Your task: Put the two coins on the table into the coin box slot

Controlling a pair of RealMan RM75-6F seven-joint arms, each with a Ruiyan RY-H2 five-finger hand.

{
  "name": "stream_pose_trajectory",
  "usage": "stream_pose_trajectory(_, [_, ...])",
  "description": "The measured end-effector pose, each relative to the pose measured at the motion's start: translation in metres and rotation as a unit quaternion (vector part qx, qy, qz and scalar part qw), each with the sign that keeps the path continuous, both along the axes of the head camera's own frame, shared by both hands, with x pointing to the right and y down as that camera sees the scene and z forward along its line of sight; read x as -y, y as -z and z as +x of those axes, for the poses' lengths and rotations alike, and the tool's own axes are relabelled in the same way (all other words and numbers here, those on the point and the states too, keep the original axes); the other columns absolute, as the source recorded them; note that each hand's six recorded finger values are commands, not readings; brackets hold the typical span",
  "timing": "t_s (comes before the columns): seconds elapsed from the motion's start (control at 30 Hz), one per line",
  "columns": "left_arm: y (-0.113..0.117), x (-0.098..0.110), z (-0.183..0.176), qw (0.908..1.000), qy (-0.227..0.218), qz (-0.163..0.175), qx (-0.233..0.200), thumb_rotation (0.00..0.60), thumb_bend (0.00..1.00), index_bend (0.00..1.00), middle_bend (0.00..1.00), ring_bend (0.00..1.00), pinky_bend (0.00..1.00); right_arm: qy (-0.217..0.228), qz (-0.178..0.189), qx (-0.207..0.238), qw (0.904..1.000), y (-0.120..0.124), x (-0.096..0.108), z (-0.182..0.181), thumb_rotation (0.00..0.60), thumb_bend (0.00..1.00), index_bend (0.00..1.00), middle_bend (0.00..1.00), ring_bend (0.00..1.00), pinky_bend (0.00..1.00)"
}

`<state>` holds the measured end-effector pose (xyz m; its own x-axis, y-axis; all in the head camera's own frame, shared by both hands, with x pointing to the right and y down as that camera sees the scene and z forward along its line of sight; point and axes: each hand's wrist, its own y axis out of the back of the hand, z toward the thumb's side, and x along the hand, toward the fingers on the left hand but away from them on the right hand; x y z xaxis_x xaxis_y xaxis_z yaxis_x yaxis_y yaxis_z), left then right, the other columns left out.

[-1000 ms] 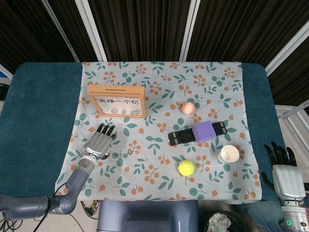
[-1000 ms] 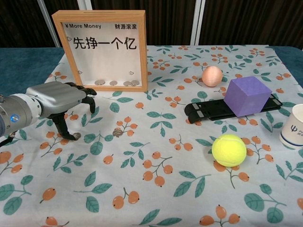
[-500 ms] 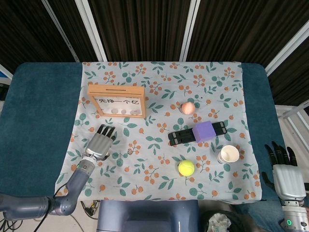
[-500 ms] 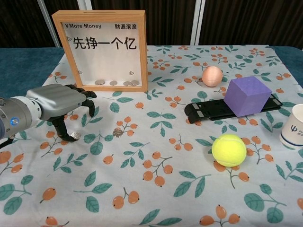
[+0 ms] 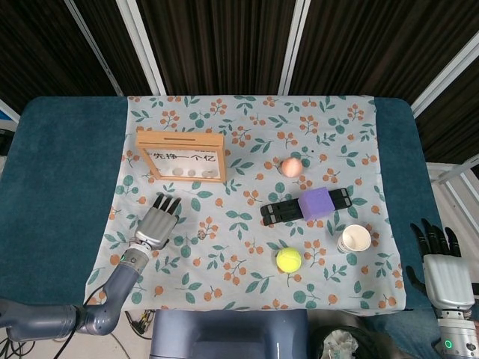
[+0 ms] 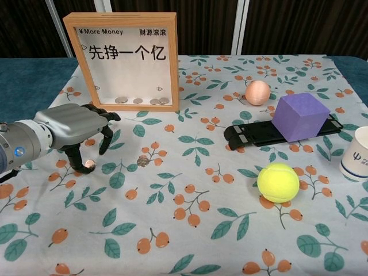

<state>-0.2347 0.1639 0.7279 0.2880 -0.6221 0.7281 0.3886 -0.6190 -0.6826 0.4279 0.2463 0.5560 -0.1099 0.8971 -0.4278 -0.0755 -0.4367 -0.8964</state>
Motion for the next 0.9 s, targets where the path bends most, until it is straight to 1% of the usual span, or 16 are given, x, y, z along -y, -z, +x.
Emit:
stream_pose_trajectory(0.2, [-0.0012,-0.0010,0.0000,1.0000,-0.009,0.001,0.001,0.600,0.14,0.59,0.00,0.00,0.00,-0.009,-0.011,-0.001,0.9999,-0.0018,-0.0017,0.0018,0.600,0.41,0.10,0.04,0.10,0.00])
stream_pose_trajectory(0.33, [-0.0011,-0.0015,-0.0004,0.9999,-0.012,0.000,0.004,0.600,0.14,0.59,0.00,0.00,0.00,-0.008,-0.011,-0.002,0.9999,-0.0014,-0.0012,0.0016,0.600,0.41,0.10,0.04,0.10,0.00])
stream_pose_trajectory(0.67, [-0.0012,-0.0027,-0.0003,0.9998,-0.015,0.001,0.010,0.600,0.14,0.56,0.00,0.00,0.00,-0.008,-0.010,-0.002,0.9999,-0.0010,-0.0009,0.0015,0.600,0.41,0.10,0.04,0.10,0.00])
stream_pose_trajectory(0.9, [-0.0036,-0.0058,-0.0002,0.9997,-0.020,-0.005,0.013,0.600,0.20,0.57,0.00,0.00,0.00,-0.010,-0.013,-0.001,0.9999,-0.0016,-0.0014,0.0019,0.600,0.41,0.10,0.04,0.10,0.00])
